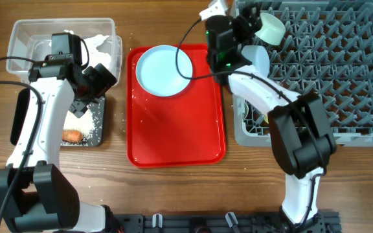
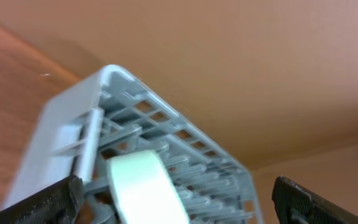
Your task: Sort waste into correct bins and load items into the dishwasher rack
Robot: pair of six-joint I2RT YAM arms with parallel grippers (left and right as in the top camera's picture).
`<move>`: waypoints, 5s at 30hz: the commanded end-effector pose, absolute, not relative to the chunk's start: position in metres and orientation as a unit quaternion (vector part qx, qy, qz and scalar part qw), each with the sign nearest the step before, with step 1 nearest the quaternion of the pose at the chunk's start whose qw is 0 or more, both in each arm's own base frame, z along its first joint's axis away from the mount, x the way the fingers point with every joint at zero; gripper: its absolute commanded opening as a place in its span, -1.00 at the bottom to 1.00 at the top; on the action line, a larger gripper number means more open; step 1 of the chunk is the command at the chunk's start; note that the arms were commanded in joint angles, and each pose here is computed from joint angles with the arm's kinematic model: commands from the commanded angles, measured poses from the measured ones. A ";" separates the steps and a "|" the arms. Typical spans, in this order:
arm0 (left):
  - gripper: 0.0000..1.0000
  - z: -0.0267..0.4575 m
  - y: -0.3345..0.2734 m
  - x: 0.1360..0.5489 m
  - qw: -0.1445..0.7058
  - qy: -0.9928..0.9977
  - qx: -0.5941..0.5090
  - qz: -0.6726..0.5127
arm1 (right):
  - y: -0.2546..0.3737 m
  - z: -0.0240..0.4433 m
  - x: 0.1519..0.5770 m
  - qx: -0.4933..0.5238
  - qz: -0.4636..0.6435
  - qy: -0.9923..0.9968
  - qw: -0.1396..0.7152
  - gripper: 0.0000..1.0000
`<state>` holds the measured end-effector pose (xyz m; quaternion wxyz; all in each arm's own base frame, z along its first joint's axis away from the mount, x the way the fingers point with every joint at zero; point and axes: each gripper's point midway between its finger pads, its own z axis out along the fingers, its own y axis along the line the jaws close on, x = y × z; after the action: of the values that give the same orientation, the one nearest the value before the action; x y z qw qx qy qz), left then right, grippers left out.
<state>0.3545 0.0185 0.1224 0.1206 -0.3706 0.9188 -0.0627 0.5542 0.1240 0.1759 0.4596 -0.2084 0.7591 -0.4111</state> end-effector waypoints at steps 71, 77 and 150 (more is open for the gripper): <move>1.00 0.132 0.022 0.357 0.137 0.915 -0.374 -0.061 | -0.106 0.390 0.421 0.143 -0.427 0.762 0.465 -0.91; 1.00 0.132 0.022 0.357 0.137 0.915 -0.374 -0.061 | -0.122 0.343 0.445 0.084 -0.472 0.789 0.384 -0.92; 1.00 0.132 0.022 0.357 0.137 0.915 -0.374 -0.061 | 0.098 0.385 0.340 -0.160 0.038 0.816 0.554 0.99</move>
<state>0.3545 0.0185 0.1229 0.1212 -0.3706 0.9187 -0.0629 0.3468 0.1195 0.3867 0.5293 -0.1725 0.8273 0.0754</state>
